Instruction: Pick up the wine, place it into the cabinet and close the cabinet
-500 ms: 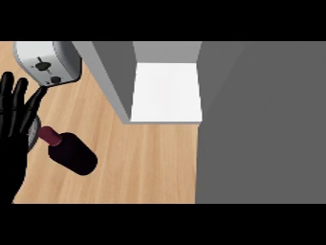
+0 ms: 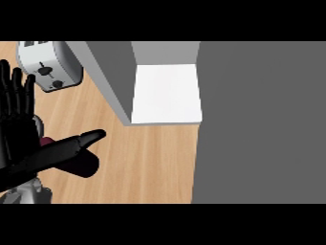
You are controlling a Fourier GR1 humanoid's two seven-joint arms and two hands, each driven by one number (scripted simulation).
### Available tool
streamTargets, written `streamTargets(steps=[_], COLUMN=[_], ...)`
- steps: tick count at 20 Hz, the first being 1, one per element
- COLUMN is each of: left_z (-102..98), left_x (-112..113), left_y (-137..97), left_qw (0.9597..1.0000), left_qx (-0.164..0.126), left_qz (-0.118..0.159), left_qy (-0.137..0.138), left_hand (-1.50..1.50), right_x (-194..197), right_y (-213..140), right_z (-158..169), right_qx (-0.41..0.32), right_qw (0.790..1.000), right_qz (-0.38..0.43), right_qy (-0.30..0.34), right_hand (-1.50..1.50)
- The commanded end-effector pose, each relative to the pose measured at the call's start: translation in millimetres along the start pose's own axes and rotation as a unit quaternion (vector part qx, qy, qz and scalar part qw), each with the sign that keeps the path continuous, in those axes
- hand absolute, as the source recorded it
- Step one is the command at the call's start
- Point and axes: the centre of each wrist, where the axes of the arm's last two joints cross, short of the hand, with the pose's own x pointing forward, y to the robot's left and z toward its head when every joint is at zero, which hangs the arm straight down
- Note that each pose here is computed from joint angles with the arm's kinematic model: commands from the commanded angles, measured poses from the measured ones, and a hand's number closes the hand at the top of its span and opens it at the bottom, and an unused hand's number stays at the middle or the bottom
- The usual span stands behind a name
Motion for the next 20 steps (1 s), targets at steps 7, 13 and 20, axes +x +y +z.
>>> streamTargets(steps=[7, 13, 20], left_z=[11.9, 9.3, 33.3], left_x=[65.7, 107.9, 136.0], left_y=[-73.5, -105.1, -117.2], left_qw=[0.995, 0.9953, 0.9951], left_qx=[0.082, 0.078, 0.079], left_qz=[0.047, 0.038, 0.037], left_qy=[0.03, 0.043, 0.046], left_hand=[-1.5, -1.5, -1.5], right_x=[43.1, 52.5, 62.9], right_y=[0.0, -2.2, 8.5], right_z=[21.6, 20.5, 15.5], right_qx=[0.078, 0.07, 0.069], right_qw=[0.995, 0.995, 0.995], right_qz=[-0.065, -0.07, -0.067], right_qy=[0.023, 0.033, 0.019], right_hand=[-1.5, -1.5, -1.5])
